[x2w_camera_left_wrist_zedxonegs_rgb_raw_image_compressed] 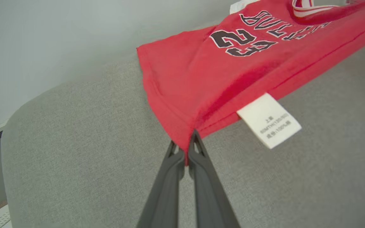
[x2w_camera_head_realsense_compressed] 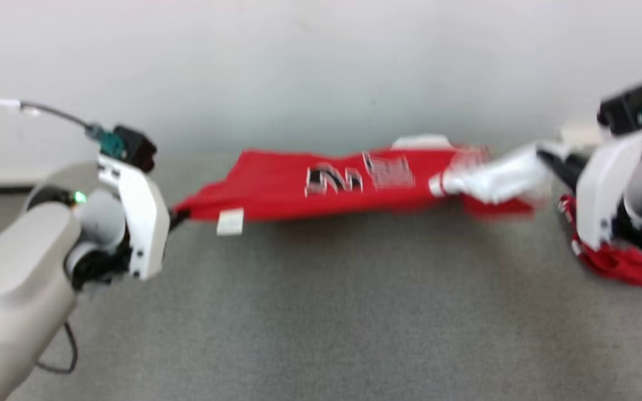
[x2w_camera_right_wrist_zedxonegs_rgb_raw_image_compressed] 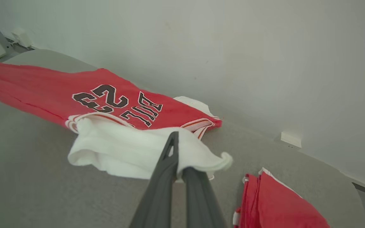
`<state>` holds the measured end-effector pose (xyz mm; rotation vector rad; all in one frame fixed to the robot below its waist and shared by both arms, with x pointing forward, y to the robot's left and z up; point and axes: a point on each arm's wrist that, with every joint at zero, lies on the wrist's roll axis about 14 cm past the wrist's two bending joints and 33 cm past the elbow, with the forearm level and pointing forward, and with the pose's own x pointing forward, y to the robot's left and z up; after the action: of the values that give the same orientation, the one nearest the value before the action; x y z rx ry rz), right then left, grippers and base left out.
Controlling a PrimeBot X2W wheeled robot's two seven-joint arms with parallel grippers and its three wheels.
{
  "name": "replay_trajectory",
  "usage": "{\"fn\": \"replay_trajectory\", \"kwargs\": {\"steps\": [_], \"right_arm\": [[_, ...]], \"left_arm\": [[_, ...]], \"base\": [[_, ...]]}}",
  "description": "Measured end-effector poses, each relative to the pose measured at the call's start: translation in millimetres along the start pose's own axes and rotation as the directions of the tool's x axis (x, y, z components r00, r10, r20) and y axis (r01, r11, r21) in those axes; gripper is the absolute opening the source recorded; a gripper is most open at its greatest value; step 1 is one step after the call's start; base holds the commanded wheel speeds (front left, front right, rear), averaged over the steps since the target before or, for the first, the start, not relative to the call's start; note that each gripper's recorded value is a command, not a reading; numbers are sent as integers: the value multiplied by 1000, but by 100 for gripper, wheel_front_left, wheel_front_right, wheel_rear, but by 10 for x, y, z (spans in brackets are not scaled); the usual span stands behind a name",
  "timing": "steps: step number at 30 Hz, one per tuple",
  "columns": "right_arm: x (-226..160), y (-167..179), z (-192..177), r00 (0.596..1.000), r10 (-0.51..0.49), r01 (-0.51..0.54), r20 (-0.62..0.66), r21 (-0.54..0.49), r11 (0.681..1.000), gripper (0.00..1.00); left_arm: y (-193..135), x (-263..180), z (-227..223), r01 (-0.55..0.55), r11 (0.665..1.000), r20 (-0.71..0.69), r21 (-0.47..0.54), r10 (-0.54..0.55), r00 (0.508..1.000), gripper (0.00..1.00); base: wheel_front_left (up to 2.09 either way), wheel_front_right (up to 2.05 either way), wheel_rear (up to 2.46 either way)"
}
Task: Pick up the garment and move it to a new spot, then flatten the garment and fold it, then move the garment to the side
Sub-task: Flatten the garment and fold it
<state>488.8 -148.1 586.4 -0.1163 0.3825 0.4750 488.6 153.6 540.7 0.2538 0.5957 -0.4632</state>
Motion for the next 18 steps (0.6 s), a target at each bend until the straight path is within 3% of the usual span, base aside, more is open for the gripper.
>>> {"fn": "replay_trajectory", "kwargs": {"steps": [9, 18], "right_arm": [[-845, 288, -651, 961, 88, -101, -262, -38, 994, 0], [-1388, 597, -1299, 856, 191, -203, -480, 27, 979, 0]], "left_arm": [[-449, -541, -448, 133, 991, -133, 18, -129, 983, 0], [-938, -884, -1087, 269, 962, -376, -36, -263, 889, 0]], "base": [[0, 0, 0], [0, 0, 0]]}}
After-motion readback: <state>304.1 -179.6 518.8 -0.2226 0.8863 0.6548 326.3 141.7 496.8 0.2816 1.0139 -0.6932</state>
